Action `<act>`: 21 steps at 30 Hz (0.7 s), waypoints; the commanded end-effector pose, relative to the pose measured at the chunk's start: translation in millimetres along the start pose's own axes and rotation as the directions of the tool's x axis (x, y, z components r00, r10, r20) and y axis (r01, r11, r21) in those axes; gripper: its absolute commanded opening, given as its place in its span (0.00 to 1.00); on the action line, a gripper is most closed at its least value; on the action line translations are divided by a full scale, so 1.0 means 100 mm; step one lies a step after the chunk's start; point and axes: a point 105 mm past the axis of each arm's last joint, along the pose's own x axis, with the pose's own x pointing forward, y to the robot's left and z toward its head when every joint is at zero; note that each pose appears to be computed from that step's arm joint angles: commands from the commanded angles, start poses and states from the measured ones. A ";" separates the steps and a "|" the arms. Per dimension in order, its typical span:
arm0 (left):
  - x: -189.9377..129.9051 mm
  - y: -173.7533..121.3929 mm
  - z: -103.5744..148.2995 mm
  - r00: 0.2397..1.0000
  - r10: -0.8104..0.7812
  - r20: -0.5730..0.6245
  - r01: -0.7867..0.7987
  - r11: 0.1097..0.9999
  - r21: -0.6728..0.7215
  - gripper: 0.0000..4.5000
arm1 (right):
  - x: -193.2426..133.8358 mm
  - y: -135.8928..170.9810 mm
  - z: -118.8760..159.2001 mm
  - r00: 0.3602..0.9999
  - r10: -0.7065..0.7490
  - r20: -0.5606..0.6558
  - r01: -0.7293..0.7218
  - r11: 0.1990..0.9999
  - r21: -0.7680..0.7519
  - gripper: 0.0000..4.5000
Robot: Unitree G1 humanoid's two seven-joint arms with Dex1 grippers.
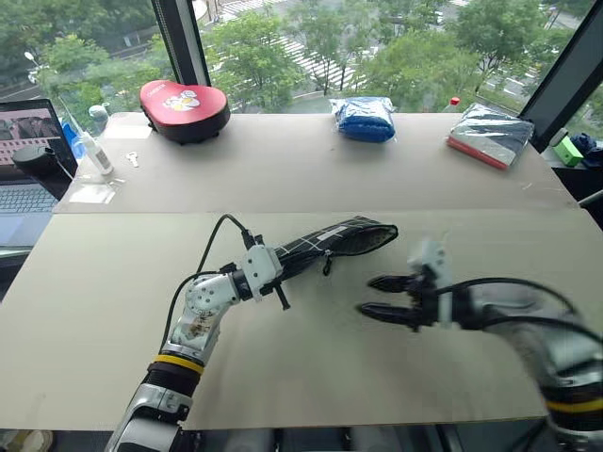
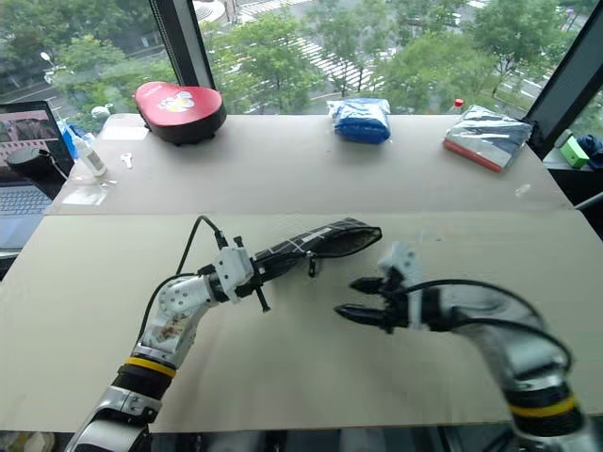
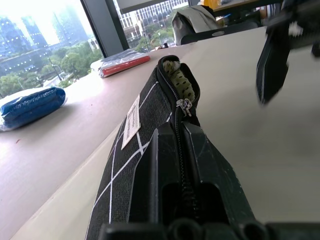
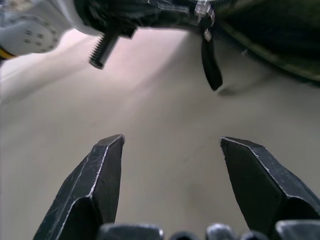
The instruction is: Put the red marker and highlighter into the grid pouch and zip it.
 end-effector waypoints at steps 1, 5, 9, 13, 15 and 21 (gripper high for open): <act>0.03 0.04 0.09 1.000 -0.005 0.029 0.004 1.000 0.022 0.00 | 0.13 -0.11 0.27 0.991 -0.101 0.085 0.107 0.992 -0.066 0.76; 0.03 0.03 0.09 0.999 -0.010 0.030 0.009 1.000 0.023 0.00 | 0.33 -0.19 0.48 0.977 -0.151 0.150 0.164 0.983 -0.077 0.76; 0.04 0.02 0.09 0.999 -0.009 0.032 0.009 1.000 0.024 0.00 | 0.44 -0.18 0.67 0.965 -0.153 0.214 0.175 0.981 -0.085 0.76; 0.02 0.03 0.08 1.000 -0.004 0.029 0.003 1.000 0.023 0.00 | 0.45 -0.12 0.70 0.968 -0.120 0.219 0.140 0.987 -0.080 0.76; 0.02 0.04 0.08 1.000 -0.002 0.027 0.001 1.000 0.022 0.00 | 0.42 -0.10 0.71 0.969 -0.102 0.225 0.125 0.988 -0.088 0.64; 0.00 0.05 0.06 1.000 0.003 0.024 -0.004 1.000 0.022 0.00 | 0.34 -0.08 0.69 0.972 -0.073 0.223 0.095 0.991 -0.093 0.23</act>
